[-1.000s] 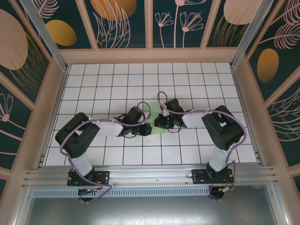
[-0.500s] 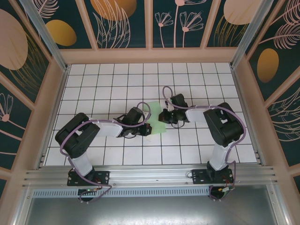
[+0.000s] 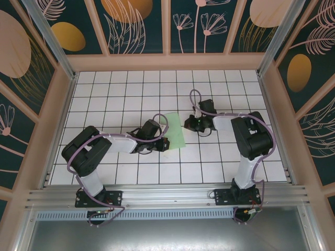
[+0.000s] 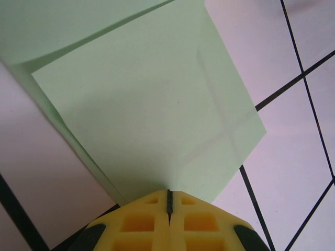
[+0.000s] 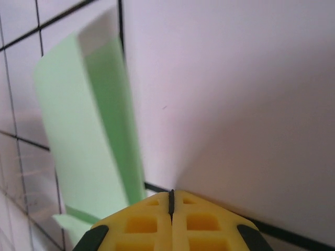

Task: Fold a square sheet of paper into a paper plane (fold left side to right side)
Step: Fold the triangle a second time at the center of the table.

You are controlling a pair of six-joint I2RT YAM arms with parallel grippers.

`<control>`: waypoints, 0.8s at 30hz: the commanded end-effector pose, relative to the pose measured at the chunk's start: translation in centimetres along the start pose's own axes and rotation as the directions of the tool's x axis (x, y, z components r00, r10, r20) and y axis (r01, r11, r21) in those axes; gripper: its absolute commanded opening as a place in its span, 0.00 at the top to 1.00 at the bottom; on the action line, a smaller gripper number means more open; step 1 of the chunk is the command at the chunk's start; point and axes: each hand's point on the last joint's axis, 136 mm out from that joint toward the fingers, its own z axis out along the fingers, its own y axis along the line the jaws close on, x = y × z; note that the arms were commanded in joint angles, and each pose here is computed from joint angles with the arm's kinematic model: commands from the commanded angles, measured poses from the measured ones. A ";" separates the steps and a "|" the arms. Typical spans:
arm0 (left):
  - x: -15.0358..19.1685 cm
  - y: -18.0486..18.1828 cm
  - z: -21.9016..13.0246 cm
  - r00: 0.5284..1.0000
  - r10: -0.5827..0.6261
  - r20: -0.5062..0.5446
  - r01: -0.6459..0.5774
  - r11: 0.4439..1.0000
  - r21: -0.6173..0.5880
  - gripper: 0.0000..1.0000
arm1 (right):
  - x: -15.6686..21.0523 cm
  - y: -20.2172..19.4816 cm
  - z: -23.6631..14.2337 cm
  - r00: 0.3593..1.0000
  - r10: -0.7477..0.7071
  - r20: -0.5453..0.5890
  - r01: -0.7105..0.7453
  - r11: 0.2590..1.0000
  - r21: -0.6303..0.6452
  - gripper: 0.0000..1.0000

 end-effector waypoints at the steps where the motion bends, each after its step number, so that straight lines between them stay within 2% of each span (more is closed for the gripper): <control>1: 4.6 4.3 -0.1 0.989 -0.064 -0.132 0.041 0.985 -0.170 1.00 | -1.0 1.4 -1.9 0.996 -0.054 0.067 0.054 0.999 0.001 1.00; 6: 3.5 3.5 -0.3 0.993 -0.056 -0.107 0.039 0.988 -0.151 1.00 | 2.4 5.1 -2.0 0.997 -0.070 0.031 0.073 0.991 -0.108 1.00; 10: 2.9 3.0 -0.4 0.994 -0.049 -0.094 0.036 0.990 -0.138 1.00 | 4.2 7.4 -0.2 0.997 -0.074 -0.028 0.068 0.983 -0.173 1.00; 16: 1.4 1.6 -0.6 0.997 -0.031 -0.069 0.024 0.995 -0.097 1.00 | 4.9 5.3 2.3 0.995 -0.035 -0.098 0.026 0.996 -0.086 1.00; 24: -2.8 -2.6 -2.3 1.000 -0.002 0.014 0.002 1.000 0.025 1.00 | 6.1 2.7 2.9 0.988 0.014 -0.154 -0.015 1.000 -0.010 1.00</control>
